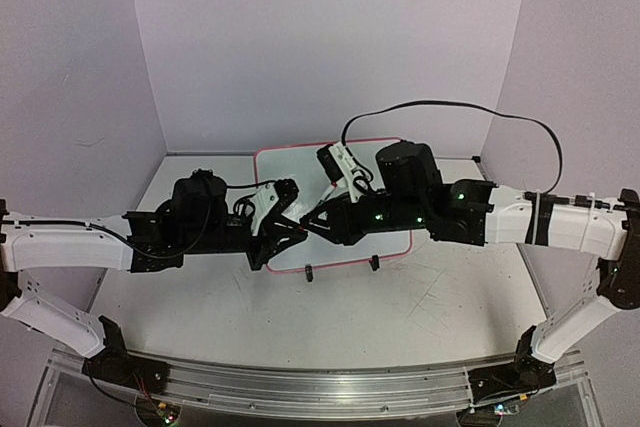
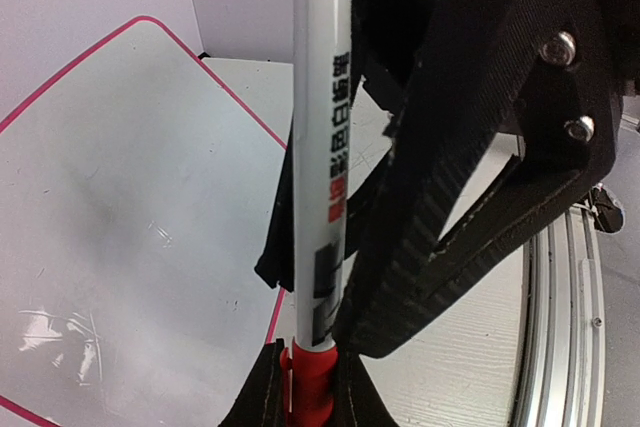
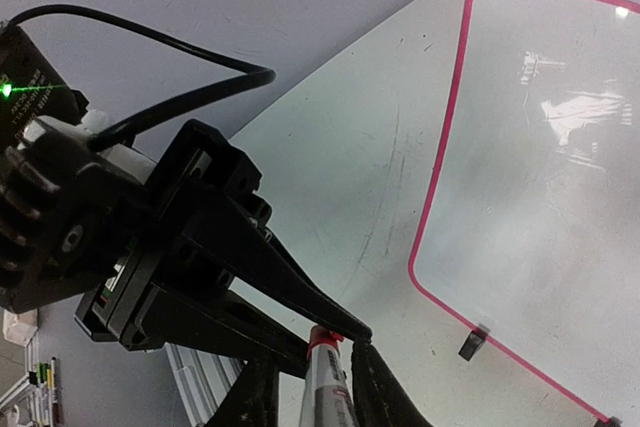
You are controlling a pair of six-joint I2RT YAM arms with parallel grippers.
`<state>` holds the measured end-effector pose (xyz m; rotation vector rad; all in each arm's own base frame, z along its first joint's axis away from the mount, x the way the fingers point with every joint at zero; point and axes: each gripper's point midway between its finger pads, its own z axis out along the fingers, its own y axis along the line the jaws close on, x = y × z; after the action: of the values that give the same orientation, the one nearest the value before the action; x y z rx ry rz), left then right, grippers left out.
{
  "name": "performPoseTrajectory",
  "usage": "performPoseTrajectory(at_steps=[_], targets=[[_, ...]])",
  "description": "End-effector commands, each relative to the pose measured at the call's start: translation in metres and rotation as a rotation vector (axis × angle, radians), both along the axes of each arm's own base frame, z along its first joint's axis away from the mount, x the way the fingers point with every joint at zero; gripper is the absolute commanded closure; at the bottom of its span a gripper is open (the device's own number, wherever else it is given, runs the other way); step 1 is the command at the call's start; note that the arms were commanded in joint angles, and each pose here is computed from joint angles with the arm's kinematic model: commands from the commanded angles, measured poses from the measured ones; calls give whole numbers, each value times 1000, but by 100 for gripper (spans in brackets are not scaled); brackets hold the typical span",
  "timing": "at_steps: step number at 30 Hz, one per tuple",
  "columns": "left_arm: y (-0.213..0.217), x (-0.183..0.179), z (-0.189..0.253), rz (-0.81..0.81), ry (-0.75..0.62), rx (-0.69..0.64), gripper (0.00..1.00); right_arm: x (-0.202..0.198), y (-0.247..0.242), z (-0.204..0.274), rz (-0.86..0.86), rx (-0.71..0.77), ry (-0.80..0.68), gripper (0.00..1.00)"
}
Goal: Write a sentence on the whiteboard
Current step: Open the pen cap of the whiteboard marker.
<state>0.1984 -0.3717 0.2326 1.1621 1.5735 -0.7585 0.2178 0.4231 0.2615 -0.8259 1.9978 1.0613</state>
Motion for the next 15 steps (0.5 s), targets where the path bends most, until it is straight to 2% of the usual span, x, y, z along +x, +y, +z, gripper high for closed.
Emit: performPoseTrajectory(at_steps=[1, 3, 9, 13, 15], targets=[[-3, 1, 35, -8, -49, -59, 100, 3, 10, 19, 21, 54, -24, 72], [-3, 1, 34, -10, -47, -58, 100, 3, 10, 18, 22, 52, -23, 71], [-3, 1, 34, -10, -49, -56, 100, 5, 10, 18, 14, 49, -30, 76], [-3, 1, 34, -10, -47, -57, 100, 6, 10, 16, 13, 46, -30, 87], [-2, 1, 34, -9, -47, -58, 100, 6, 10, 16, 14, 46, -30, 98]])
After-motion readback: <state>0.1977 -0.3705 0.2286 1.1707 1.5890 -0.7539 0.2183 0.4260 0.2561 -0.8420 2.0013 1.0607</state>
